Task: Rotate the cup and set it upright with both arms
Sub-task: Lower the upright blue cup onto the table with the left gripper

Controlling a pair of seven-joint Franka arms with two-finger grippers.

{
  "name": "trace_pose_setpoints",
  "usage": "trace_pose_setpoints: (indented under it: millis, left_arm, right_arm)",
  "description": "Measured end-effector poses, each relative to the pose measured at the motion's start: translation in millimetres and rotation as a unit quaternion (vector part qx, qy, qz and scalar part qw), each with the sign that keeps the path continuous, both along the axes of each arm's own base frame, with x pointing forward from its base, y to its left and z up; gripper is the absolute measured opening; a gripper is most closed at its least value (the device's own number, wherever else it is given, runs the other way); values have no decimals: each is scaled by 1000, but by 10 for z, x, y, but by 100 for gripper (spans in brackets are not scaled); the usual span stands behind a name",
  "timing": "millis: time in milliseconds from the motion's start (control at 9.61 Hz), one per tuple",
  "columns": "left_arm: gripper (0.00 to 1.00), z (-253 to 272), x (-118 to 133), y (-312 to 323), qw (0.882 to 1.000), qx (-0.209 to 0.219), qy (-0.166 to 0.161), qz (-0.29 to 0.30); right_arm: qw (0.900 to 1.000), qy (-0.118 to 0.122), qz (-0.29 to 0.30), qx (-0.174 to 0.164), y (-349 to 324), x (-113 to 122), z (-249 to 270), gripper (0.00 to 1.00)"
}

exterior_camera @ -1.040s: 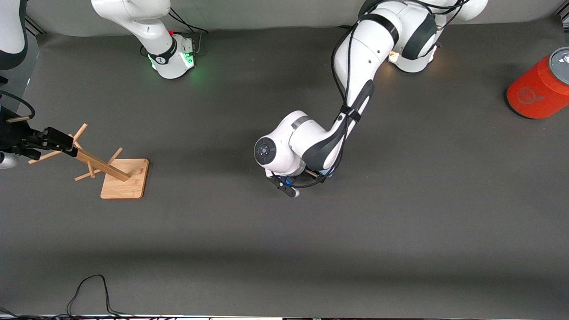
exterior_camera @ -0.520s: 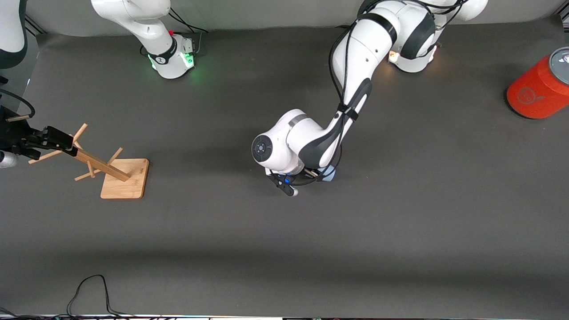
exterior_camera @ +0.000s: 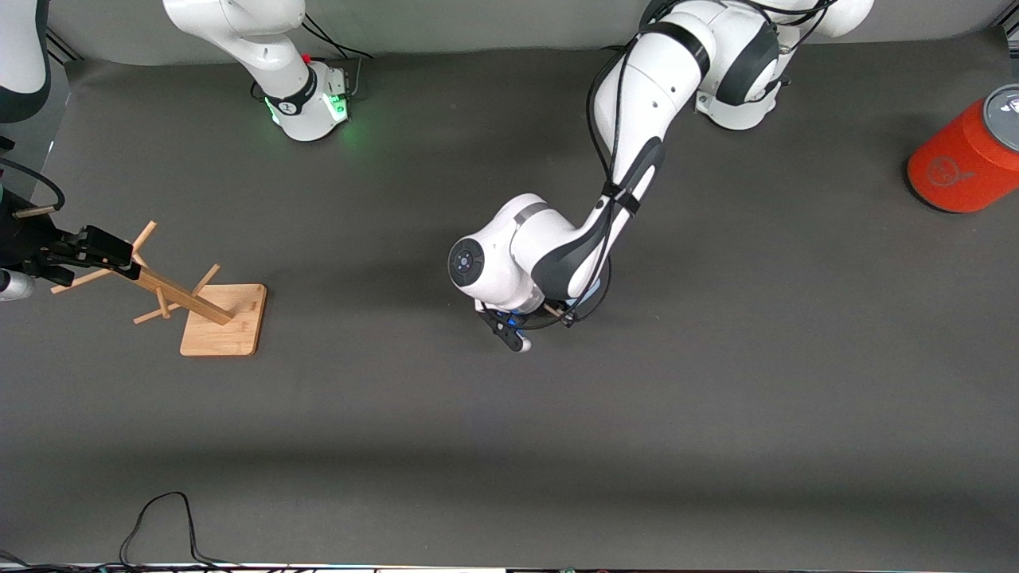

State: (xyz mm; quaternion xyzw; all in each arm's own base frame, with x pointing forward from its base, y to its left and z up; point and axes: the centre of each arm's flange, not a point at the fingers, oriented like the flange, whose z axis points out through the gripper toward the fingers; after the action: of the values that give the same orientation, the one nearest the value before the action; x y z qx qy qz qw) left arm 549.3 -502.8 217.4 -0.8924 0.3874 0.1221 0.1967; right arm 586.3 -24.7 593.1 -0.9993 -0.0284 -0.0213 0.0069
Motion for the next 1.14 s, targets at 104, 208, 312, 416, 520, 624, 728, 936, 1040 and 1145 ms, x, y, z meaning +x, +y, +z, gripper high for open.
trace_pose_setpoints:
  millis: [104,208,312,416,520,624,728,936,1040,1145]
  left_arm:
    - [7,52,43,30,1000,-2,-2,0]
    - [7,143,105,80,1000,-6,-6,5]
    - [6,293,197,150,999,-24,-5,22]
    - [6,533,344,266,997,-54,-6,53]
    - [6,850,525,432,993,-83,-18,88]
    - [6,1205,670,589,987,-104,-39,117]
    - [6,1545,771,729,981,-123,-59,139]
    - [6,2239,893,987,965,-175,-90,173]
    - [6,2664,927,1093,952,-218,-112,186]
    - [6,3019,912,1155,936,-258,-136,197]
  right_arm:
    - [1000,0,1,0,7,0,-1,100]
    - [1000,0,1,0,9,0,0,100]
    - [1000,0,1,0,10,0,0,100]
    - [1000,0,1,0,12,1,0,100]
    - [1000,0,1,0,13,1,1,100]
    - [1000,0,1,0,15,1,0,100]
    - [1000,0,1,0,16,1,0,100]
    - [1000,0,1,0,17,1,0,100]
    - [1000,0,1,0,18,1,0,100]
    - [1000,0,2,0,18,1,-1,100]
